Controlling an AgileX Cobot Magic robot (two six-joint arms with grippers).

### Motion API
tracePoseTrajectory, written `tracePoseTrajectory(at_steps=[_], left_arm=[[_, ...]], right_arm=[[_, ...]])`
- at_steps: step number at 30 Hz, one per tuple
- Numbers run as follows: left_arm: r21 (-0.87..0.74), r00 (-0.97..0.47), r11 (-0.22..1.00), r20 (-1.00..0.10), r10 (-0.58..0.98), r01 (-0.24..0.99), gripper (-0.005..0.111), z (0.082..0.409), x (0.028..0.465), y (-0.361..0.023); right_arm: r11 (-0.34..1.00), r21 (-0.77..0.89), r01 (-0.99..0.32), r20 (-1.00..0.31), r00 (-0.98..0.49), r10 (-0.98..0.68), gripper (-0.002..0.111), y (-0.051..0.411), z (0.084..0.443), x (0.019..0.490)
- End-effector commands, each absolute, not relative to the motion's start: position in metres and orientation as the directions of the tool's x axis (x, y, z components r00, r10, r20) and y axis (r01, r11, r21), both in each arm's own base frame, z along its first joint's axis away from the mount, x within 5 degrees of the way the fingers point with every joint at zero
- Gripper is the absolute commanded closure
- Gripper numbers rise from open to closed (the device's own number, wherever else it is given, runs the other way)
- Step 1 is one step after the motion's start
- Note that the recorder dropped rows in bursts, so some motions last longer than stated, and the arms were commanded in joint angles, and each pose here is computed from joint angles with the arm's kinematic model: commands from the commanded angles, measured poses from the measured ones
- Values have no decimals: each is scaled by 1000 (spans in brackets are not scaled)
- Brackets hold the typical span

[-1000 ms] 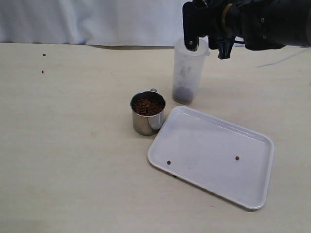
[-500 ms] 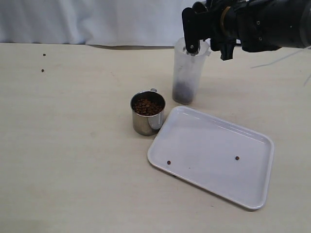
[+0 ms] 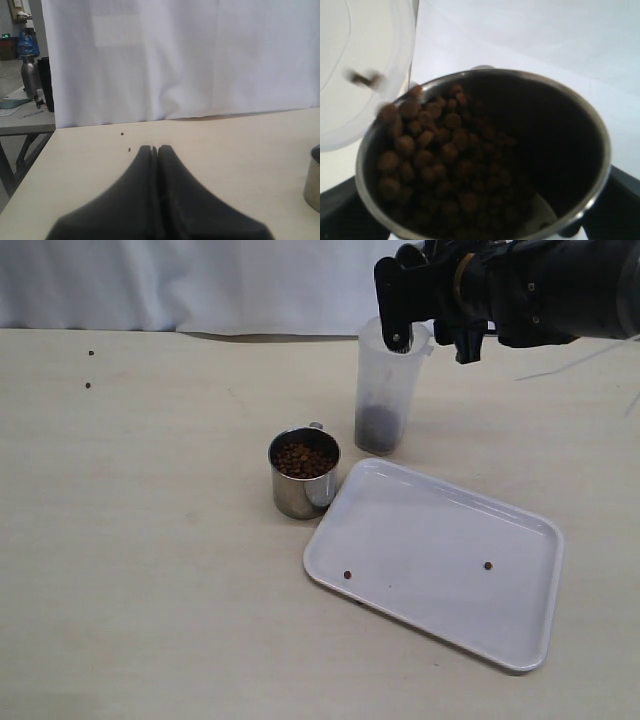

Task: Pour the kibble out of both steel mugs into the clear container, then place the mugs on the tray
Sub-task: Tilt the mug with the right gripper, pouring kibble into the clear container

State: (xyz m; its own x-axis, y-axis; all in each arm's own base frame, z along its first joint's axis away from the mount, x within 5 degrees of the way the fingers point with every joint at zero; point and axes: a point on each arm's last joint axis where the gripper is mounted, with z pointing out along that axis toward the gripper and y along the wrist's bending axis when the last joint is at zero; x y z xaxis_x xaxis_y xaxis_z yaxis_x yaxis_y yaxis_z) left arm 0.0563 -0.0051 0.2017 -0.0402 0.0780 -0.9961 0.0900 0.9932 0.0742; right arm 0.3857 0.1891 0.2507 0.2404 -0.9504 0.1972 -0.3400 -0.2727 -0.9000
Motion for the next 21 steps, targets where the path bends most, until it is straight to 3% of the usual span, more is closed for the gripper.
tracePoseTrajectory(at_steps=[1, 21], left_arm=[[61, -36, 994, -997, 65, 89, 107, 201, 56, -5], [61, -36, 994, -997, 65, 89, 107, 201, 56, -5]], right_arm=[[-281, -906, -318, 212, 236, -949, 103, 189, 258, 386], [-306, -904, -298, 248, 219, -944, 103, 202, 258, 377]])
